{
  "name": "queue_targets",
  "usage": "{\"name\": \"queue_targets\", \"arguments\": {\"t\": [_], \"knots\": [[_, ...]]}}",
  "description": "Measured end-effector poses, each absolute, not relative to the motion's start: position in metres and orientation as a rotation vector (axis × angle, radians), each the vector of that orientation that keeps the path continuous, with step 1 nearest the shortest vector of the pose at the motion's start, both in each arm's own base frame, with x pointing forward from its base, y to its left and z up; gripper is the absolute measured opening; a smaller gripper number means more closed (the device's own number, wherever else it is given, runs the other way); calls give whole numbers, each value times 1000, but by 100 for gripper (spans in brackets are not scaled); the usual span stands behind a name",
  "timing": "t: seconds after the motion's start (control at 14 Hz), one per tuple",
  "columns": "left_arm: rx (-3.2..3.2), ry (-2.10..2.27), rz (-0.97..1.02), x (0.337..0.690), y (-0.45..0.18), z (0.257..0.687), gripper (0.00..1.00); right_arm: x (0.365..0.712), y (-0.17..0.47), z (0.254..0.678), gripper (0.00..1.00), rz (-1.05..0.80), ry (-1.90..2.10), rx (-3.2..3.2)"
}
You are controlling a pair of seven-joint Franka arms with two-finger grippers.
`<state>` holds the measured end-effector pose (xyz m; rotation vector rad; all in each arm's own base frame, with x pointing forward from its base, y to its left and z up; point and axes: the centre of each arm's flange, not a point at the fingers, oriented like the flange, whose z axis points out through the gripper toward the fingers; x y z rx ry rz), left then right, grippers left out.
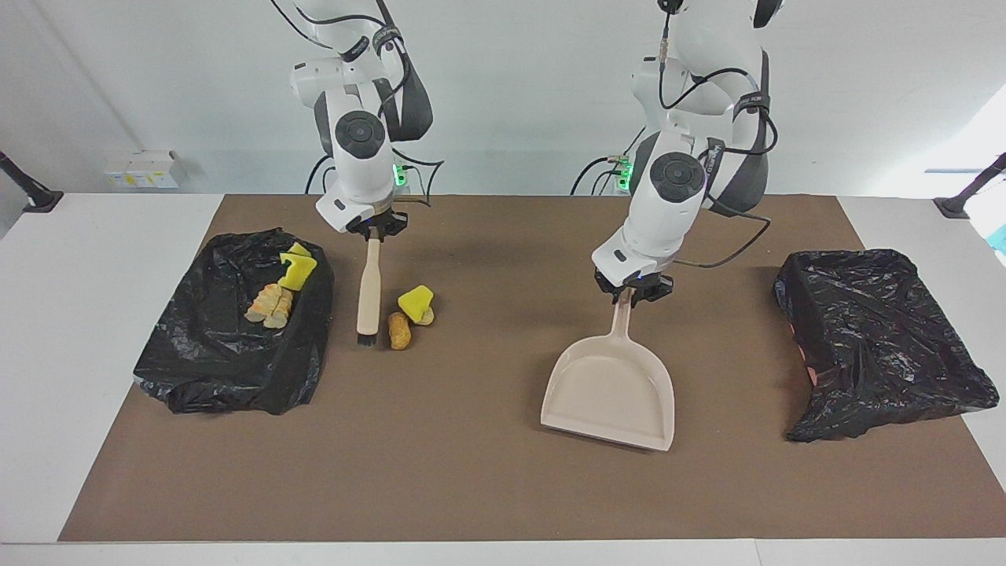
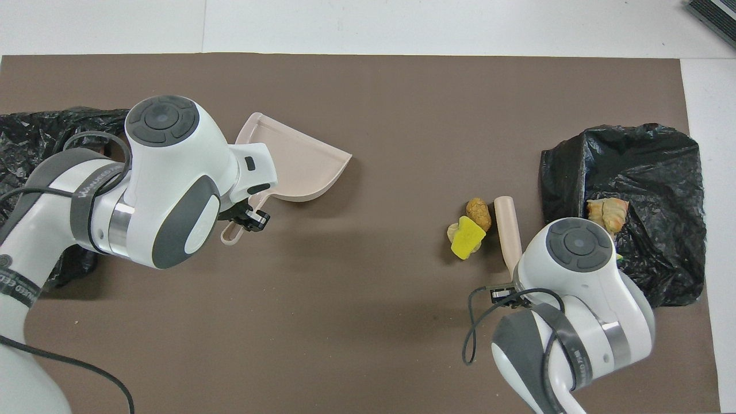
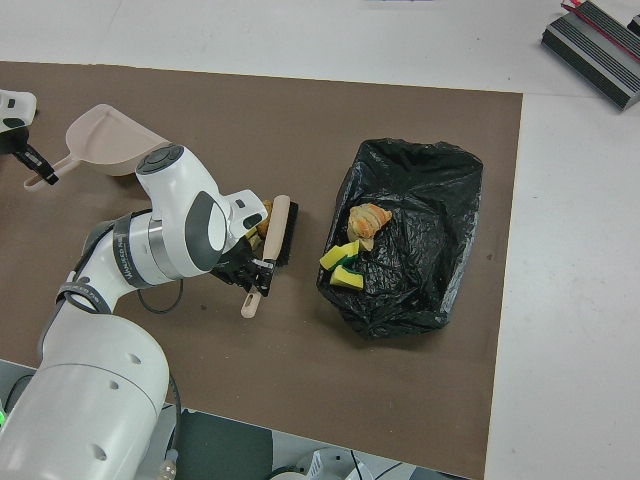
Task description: Sweep and dump trash in bin
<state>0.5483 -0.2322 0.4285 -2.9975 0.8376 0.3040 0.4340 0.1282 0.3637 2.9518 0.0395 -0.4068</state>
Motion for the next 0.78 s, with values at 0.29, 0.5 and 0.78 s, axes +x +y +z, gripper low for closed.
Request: {"name": "queue_targets", "arguments": {"t": [0.29, 0.5, 0.78], "knots": [[-2964, 920, 350, 540, -238, 430, 31, 431, 135, 359, 26, -455, -2, 3001], [-2930, 1006, 363, 531, -251, 430, 31, 431, 139, 354, 26, -474, 1, 3004], [-2806, 1267, 424, 507, -264, 426, 31, 428, 148, 354, 26, -487, -7, 3036]]}}
